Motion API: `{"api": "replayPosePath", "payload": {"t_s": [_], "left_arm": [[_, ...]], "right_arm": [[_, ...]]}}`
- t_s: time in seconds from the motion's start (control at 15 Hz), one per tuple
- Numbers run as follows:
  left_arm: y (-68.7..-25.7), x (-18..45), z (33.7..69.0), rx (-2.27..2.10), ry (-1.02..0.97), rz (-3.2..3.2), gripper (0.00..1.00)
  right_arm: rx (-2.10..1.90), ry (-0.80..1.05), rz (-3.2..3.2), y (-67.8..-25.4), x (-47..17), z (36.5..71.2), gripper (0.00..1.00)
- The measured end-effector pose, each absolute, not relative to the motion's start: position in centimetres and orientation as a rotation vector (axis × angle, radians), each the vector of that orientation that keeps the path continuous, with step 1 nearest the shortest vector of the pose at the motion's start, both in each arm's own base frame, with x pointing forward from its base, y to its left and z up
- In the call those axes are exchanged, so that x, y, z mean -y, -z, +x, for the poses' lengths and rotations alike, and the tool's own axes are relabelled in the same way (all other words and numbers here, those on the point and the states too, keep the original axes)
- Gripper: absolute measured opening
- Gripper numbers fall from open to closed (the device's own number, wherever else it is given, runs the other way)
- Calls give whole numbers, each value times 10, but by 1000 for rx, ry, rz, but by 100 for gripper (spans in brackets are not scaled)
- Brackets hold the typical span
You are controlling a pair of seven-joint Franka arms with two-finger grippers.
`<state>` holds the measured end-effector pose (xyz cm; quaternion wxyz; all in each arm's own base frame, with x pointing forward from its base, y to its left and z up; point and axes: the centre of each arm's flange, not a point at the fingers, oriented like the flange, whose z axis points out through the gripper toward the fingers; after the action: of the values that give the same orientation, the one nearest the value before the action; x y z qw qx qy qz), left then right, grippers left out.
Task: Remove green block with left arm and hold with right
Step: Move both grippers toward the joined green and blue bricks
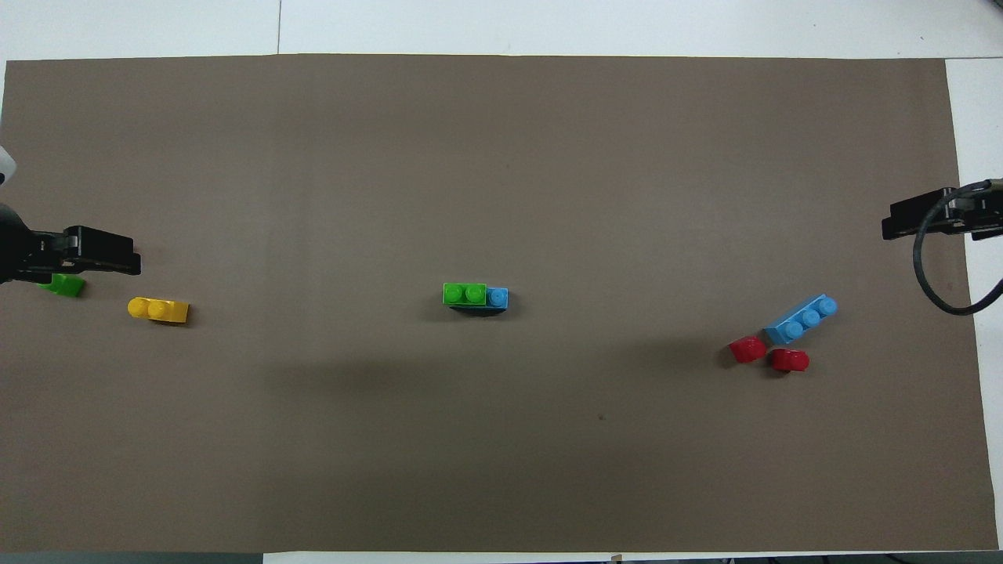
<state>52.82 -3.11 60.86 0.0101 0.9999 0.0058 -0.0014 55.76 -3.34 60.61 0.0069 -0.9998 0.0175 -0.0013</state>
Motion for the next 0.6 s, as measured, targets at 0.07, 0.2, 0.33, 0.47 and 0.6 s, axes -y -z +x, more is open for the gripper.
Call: {"api": "replayPosePath", "payload": {"t_s": [0.07,0.2,0.33,0.47,0.6], "left_arm": [[-609,31,528,-18,4,3121,100],[-609,31,528,-18,4,3121,100],[-609,31,528,-18,4,3121,100],[-609,32,528,-17,4,3121,100],[-609,32,528,-17,3,3121,100]], "right_arm": [[-55,4,-3127,-606,33,558,100],[-54,4,-3127,-606,33,558,100],[-97,4,-3126,-606,33,558,100],[-260,-1,-3115,-605,28,558,100],[-451,-14,-3080,-603,13,558,100]]}}
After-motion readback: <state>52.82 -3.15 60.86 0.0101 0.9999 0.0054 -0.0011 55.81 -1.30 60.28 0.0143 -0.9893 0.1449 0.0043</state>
